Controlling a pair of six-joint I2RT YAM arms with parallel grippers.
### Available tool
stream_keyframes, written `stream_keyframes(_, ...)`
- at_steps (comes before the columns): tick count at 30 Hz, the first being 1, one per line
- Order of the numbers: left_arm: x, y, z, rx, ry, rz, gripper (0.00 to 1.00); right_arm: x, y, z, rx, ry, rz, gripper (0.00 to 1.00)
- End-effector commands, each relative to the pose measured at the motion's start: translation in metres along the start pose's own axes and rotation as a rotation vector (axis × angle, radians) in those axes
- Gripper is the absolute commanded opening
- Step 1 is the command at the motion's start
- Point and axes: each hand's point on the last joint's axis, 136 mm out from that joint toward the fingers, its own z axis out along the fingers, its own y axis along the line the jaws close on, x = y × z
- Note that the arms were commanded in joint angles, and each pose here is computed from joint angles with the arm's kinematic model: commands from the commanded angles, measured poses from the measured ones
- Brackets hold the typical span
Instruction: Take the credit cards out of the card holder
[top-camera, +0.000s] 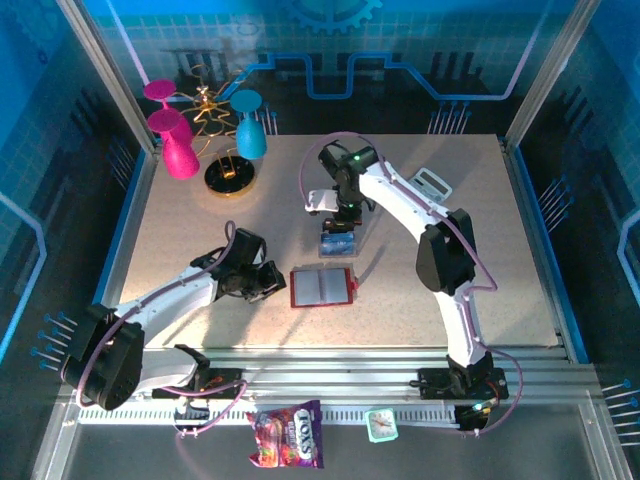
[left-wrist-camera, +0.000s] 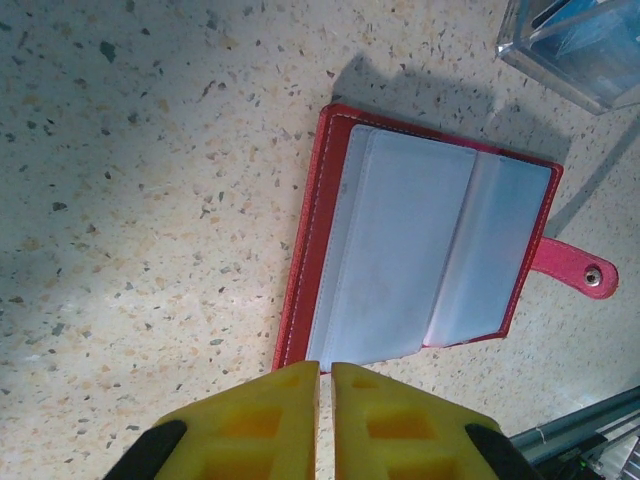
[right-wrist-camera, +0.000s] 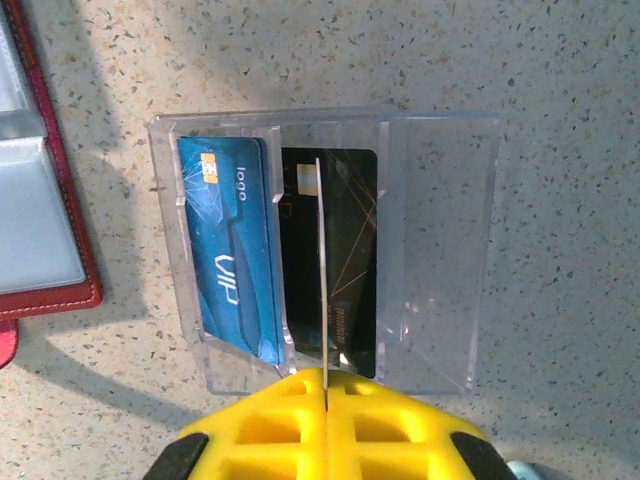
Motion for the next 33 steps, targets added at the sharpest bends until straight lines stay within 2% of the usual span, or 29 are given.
stream_keyframes(1, 0.001, 0.006, 0.002, -0.014, 0.003, -0.017, 0.13, 0.0, 0.006, 0.008, -0.035, 0.036, -0.041, 0.0)
stream_keyframes(7, 0.001, 0.008, -0.001, -0.019, -0.007, -0.02, 0.13, 0.0, 0.011, 0.015, -0.066, 0.036, -0.042, 0.02)
stream_keyframes(14, 0.001, 0.007, 0.0, -0.017, -0.004, -0.02, 0.13, -0.001, 0.005, 0.017, -0.034, 0.043, -0.025, 0.18)
stream_keyframes(17, 0.002, 0.007, 0.0, -0.018, 0.0, -0.017, 0.13, -0.001, -0.004, 0.012, 0.014, 0.04, -0.011, 0.21)
stream_keyframes(26, 0.002, 0.002, 0.006, 0.004, 0.019, -0.011, 0.13, -0.002, -0.011, -0.006, 0.086, 0.017, 0.024, 0.24)
stream_keyframes(33, -0.002, -0.008, 0.014, 0.034, 0.043, 0.0, 0.12, -0.007, 0.001, -0.026, 0.136, -0.092, 0.126, 0.25)
